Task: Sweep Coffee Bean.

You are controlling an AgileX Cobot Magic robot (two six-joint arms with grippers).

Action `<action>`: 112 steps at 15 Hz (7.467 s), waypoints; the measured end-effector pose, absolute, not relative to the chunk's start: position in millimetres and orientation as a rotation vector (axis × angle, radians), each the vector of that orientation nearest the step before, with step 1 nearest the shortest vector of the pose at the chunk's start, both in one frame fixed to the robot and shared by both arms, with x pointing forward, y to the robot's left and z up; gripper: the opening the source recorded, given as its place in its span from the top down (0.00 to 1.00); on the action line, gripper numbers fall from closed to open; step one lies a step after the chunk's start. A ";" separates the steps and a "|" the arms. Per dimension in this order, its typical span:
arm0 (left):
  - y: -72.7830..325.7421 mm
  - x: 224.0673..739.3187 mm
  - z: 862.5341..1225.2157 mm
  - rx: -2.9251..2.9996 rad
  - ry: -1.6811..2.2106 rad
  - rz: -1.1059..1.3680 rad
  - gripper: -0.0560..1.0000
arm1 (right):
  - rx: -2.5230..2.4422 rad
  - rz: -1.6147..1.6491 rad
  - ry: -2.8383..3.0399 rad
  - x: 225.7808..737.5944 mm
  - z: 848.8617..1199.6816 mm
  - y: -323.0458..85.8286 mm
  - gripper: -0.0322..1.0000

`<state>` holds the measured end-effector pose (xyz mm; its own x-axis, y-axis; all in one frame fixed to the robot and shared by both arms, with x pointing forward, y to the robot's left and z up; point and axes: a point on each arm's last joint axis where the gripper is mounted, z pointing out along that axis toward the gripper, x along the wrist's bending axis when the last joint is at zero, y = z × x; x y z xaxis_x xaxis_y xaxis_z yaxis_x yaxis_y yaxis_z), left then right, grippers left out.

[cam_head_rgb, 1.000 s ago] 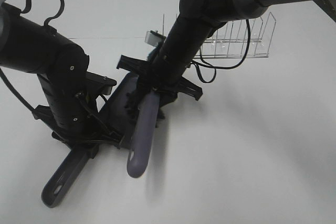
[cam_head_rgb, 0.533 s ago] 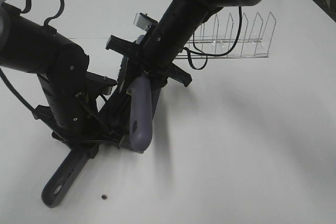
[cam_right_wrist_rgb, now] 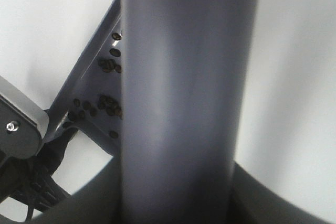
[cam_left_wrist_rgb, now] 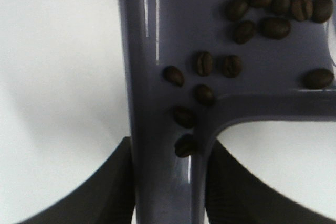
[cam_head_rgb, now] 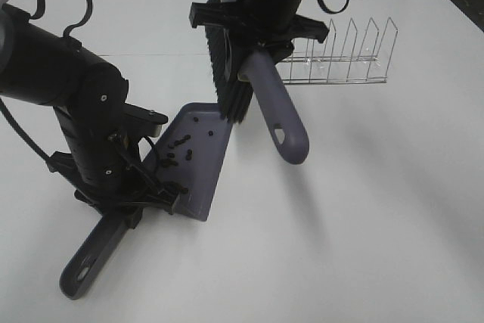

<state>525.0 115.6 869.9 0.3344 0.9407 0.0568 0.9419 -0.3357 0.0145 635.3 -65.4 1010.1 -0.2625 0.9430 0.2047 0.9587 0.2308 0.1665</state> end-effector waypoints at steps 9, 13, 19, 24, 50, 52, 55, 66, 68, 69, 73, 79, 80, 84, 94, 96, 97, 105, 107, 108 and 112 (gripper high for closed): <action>115.1 520.6 869.8 -2.500 -1.832 -0.020 0.65 | -1.968 -0.013 -2.625 603.8 1006.3 -135.1 0.71; 113.9 519.9 869.7 -2.474 -1.877 0.001 0.65 | -2.058 0.218 -2.447 606.8 966.5 -195.1 0.71; 112.3 519.0 869.7 -2.455 -1.914 0.029 0.65 | -1.973 0.334 -2.442 618.5 927.4 -198.6 0.71; 112.3 518.9 869.7 -2.454 -1.914 0.031 0.65 | -1.982 0.313 -2.462 641.4 915.5 -192.5 0.71; 112.1 518.8 869.7 -2.452 -1.918 0.034 0.65 | -2.110 -0.090 -2.239 698.5 916.9 -207.9 0.72; 112.1 518.8 869.7 -2.452 -1.918 0.034 0.65 | -2.122 -0.117 -2.241 700.2 916.9 -207.5 0.72; 112.2 518.8 869.7 -2.455 -1.914 0.033 0.65 | -2.133 -0.149 -2.248 703.2 915.4 -206.9 0.72; 113.9 518.1 869.8 -2.449 -1.889 0.025 0.65 | -2.169 -0.221 -2.346 753.3 900.9 -211.1 0.72; 113.9 518.0 869.8 -2.450 -1.887 0.025 0.65 | -2.167 -0.234 -2.337 754.1 901.3 -213.6 0.72; 113.9 518.0 869.8 -2.452 -1.885 0.026 0.65 | -2.167 -0.240 -2.336 754.7 901.8 -213.3 0.72; 114.0 517.9 869.8 -2.450 -1.883 0.027 0.65 | -2.182 -0.294 -2.309 758.7 906.2 -213.1 0.67; 114.1 517.8 869.8 -2.449 -1.883 0.027 0.65 | -2.223 -0.355 -2.292 759.7 925.6 -217.9 0.31; 114.1 517.8 869.8 -2.449 -1.883 0.027 0.65 | -2.224 -0.396 -2.287 758.9 936.8 -216.8 0.31; 113.1 519.3 870.7 -2.450 -1.883 0.027 0.65 | -2.167 -0.608 -2.224 746.5 988.8 -207.4 0.30; 93.0 553.6 873.6 -2.523 -1.881 -0.048 0.65 | -2.125 -0.492 -2.203 626.5 1058.3 -223.3 0.31; 91.7 554.9 873.3 -2.537 -1.895 -0.054 0.54 | -2.123 -0.437 -2.202 576.5 1066.4 -231.5 0.31; 91.6 555.0 873.3 -2.538 -1.895 -0.055 0.41 | -2.127 -0.424 -2.215 568.0 1068.3 -233.9 0.31; 87.9 542.0 910.6 -2.650 -1.797 0.115 0.25 | -2.262 -0.549 -2.277 460.9 1112.1 -257.1 0.31; 91.8 541.0 938.4 -2.702 -1.802 0.062 0.25 | -2.285 -0.613 -2.272 438.3 1118.5 -260.3 0.31; 100.1 544.2 953.7 -2.711 -1.815 0.023 0.25 | -2.289 -0.640 -2.276 428.7 1120.6 -261.6 0.31; 191.1 574.6 1018.7 -2.596 -2.085 -0.130 0.25 | -2.296 -0.727 -2.299 386.9 1119.1 -267.7 0.31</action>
<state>574.6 191.1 1018.7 0.2208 0.9736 -0.0583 0.9589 -0.2058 0.1956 386.9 -267.7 1119.1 -0.0397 0.9847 0.1696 0.9033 -0.0372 0.4275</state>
